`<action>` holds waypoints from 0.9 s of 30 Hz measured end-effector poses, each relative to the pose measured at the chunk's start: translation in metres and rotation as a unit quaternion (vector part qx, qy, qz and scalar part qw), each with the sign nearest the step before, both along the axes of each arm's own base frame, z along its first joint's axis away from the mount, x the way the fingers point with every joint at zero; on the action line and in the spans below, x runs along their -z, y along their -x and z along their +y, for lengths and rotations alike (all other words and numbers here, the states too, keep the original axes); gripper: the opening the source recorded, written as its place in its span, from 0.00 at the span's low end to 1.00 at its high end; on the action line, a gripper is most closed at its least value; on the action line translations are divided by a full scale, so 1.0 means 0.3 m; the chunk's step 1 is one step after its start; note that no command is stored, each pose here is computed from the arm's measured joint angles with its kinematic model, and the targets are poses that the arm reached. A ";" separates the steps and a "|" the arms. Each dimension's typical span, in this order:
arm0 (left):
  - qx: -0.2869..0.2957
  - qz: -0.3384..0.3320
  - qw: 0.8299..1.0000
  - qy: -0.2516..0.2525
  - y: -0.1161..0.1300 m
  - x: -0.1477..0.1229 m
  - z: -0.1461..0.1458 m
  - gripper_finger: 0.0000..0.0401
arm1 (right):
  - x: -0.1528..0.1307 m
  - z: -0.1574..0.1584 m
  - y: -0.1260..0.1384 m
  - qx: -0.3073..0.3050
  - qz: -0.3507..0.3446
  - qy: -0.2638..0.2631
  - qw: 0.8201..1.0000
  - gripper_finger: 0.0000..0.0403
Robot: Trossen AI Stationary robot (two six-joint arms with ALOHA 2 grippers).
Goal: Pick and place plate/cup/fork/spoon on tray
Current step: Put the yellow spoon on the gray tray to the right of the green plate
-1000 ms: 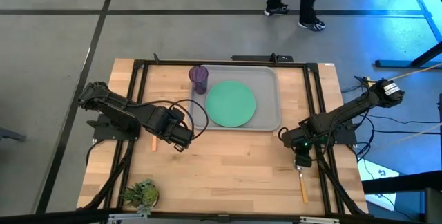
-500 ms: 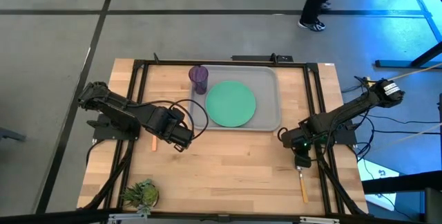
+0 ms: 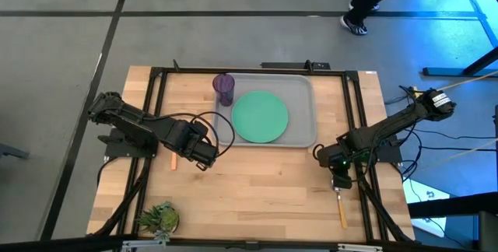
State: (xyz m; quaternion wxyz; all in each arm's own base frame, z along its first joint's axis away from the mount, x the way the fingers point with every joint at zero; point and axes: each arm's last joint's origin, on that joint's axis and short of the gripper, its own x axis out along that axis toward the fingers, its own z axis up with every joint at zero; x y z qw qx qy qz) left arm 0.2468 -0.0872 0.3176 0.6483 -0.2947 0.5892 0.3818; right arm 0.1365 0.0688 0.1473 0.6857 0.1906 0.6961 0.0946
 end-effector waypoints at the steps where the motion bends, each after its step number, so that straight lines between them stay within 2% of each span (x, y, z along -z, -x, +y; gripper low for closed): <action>1: 0.000 0.000 1.000 0.000 0.000 0.000 0.000 0.09 | 0.000 0.000 0.000 0.001 0.000 0.000 1.000 0.11; 13: 0.000 0.000 1.000 0.000 0.000 0.000 0.000 0.09 | 0.060 -0.011 0.033 0.026 0.026 -0.009 0.999 0.11; 27: 0.000 0.000 1.000 0.000 0.000 0.000 0.000 0.09 | 0.057 -0.005 0.022 0.022 0.011 -0.023 0.999 0.11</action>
